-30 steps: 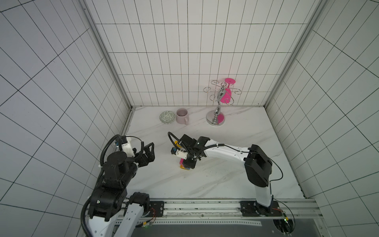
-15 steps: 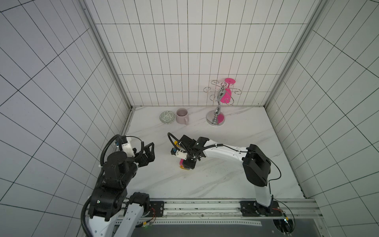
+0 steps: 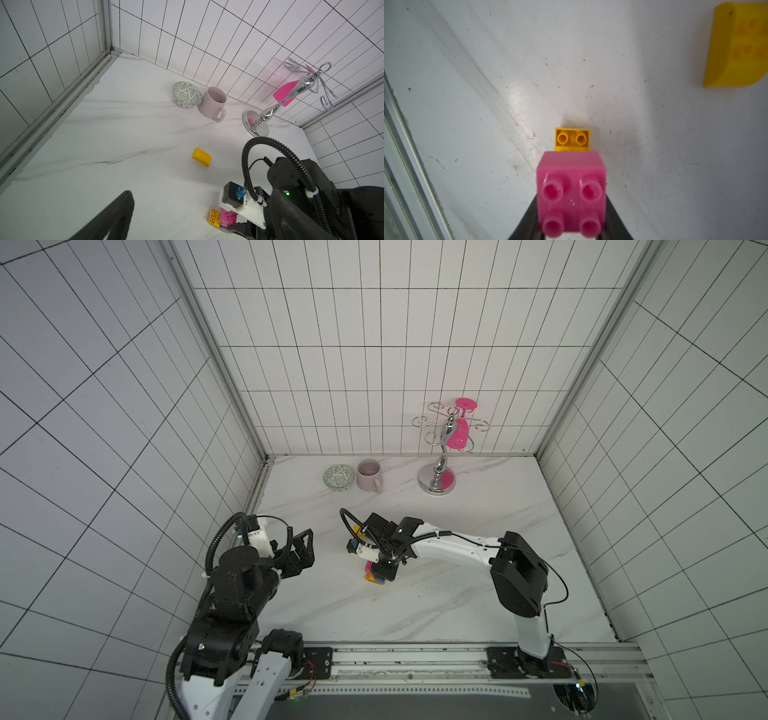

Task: Assemble the letter s with lego
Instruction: Assemble the lego brick with the lego brick.

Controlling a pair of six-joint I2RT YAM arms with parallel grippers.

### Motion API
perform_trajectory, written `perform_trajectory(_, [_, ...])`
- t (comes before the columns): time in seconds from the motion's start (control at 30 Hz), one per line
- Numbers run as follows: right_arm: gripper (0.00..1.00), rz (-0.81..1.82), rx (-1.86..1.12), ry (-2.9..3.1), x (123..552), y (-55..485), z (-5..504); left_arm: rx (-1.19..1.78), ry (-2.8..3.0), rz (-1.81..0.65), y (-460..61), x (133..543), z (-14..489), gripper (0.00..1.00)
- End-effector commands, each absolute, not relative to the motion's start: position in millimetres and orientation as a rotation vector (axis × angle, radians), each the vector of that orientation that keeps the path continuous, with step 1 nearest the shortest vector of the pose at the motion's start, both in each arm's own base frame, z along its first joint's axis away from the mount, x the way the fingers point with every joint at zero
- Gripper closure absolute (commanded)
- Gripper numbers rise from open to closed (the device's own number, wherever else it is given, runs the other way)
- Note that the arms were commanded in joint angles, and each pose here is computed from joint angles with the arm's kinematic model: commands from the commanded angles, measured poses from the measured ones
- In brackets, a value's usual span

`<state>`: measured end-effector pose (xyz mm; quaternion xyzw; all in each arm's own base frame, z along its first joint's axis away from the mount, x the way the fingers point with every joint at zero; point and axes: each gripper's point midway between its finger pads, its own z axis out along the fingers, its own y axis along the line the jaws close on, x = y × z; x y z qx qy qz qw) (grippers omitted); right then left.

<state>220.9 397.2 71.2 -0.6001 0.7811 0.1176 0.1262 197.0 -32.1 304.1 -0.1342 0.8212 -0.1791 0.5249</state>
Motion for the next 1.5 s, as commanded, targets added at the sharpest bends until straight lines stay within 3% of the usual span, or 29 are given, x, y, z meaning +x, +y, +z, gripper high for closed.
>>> perform_trajectory(0.0, [0.89, 0.352, -1.812, 2.310, 212.4, 388.0, 55.2, -0.318, 1.941, -0.434, -32.1, 199.3, 307.7, 0.01])
perform_trajectory(0.73, [0.90, 0.308, -1.761, 2.423, 216.9, 388.9, 38.7, -0.309, 1.933, -0.428, -32.1, 201.5, 307.5, 0.01])
perform_trajectory(1.47, [0.90, 0.201, -1.512, 2.503, 235.5, 377.7, 29.1, -0.334, 1.952, -0.425, -30.9, 203.4, 299.6, 0.01])
